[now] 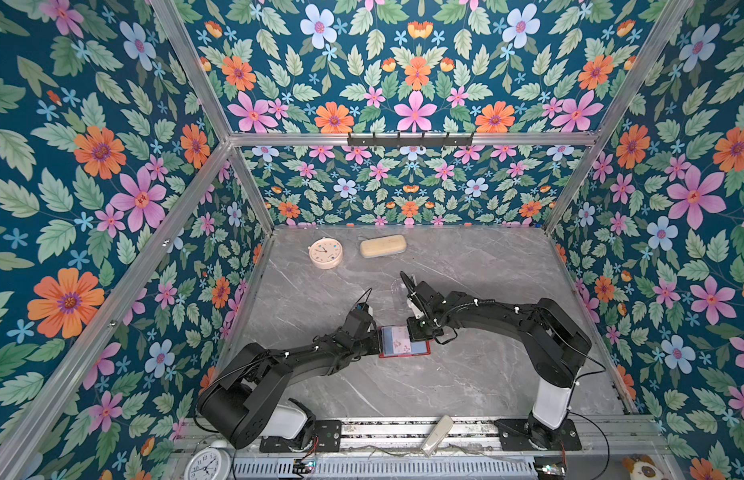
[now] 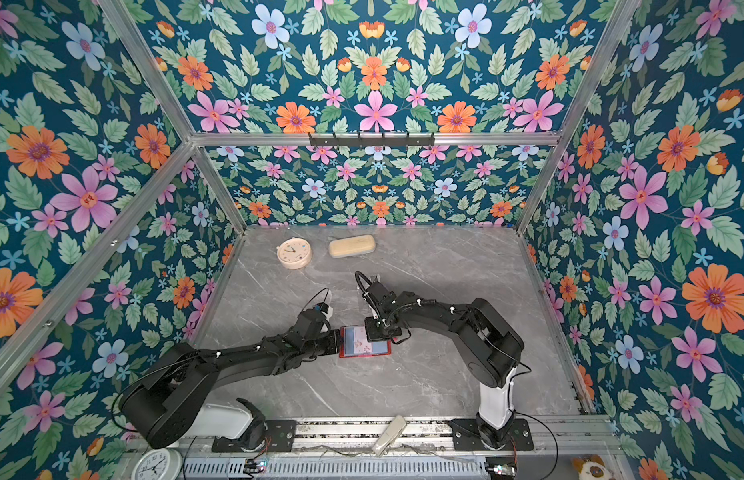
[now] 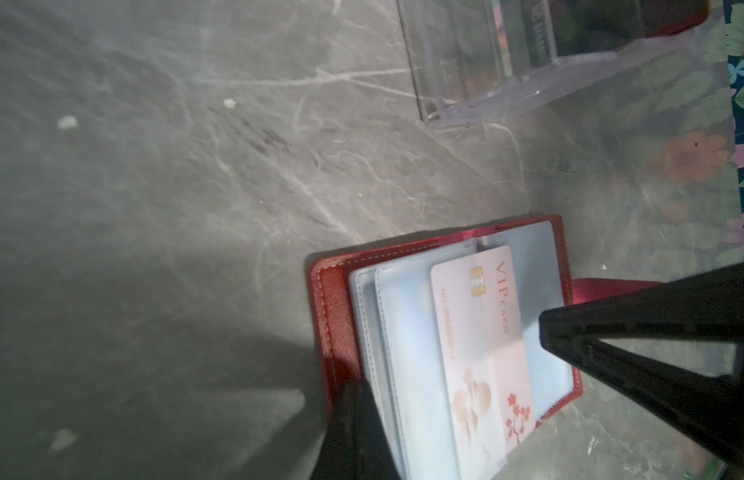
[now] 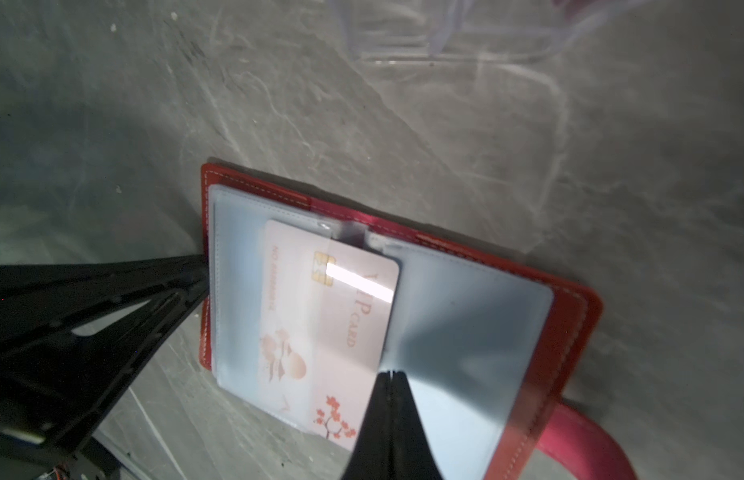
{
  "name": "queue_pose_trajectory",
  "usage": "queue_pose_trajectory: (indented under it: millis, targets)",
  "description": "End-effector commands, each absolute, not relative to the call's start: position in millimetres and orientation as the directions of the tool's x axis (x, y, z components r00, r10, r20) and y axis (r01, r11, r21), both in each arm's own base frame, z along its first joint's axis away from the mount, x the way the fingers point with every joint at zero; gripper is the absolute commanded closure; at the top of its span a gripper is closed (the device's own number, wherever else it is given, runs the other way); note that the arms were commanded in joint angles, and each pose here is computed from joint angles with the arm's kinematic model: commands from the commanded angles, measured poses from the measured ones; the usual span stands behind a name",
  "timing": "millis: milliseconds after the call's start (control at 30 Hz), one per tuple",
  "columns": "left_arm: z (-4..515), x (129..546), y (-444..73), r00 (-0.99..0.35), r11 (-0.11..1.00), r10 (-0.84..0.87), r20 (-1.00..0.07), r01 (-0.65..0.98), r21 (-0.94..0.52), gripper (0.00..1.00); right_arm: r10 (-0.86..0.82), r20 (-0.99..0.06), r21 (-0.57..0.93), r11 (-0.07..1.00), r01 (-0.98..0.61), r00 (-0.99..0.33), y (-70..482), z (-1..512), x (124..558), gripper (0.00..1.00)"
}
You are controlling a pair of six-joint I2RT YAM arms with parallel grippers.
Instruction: Put the credit cards into the card holder
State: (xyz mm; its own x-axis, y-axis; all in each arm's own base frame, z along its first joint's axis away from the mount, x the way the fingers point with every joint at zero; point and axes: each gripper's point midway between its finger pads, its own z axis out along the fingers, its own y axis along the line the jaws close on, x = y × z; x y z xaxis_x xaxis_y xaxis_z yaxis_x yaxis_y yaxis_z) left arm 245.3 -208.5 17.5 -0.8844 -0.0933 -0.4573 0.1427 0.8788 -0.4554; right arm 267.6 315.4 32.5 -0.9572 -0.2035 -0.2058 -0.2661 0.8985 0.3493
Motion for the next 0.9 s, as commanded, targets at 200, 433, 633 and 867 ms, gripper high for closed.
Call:
queue_pose_trajectory:
  millis: [200, 433, 633, 867]
  targets:
    - [-7.3, 228.8, -181.9, -0.916, 0.934, -0.071, -0.394, 0.078, -0.349, 1.0, -0.205, -0.158, 0.294, 0.924, -0.244, -0.966, 310.0, 19.5, 265.5, 1.0]
    - [-6.3, 229.0, -182.8, -0.916, 0.933, -0.07, -0.396, 0.081, -0.351, 1.0, -0.227, -0.134, 0.277, 0.926, -0.256, -0.965, 312.4, 12.2, 261.9, 0.87]
    - [-7.1, 227.9, -182.2, -0.917, 0.933, -0.07, -0.393, 0.08, -0.351, 1.0, -0.245, -0.117, 0.276, 0.923, -0.269, -0.962, 315.2, 7.9, 257.6, 0.81]
    - [-6.9, 228.5, -182.0, -0.916, 0.933, -0.071, -0.396, 0.08, -0.351, 1.0, -0.263, -0.113, 0.277, 0.917, -0.285, -0.958, 317.0, 7.1, 253.2, 0.77]
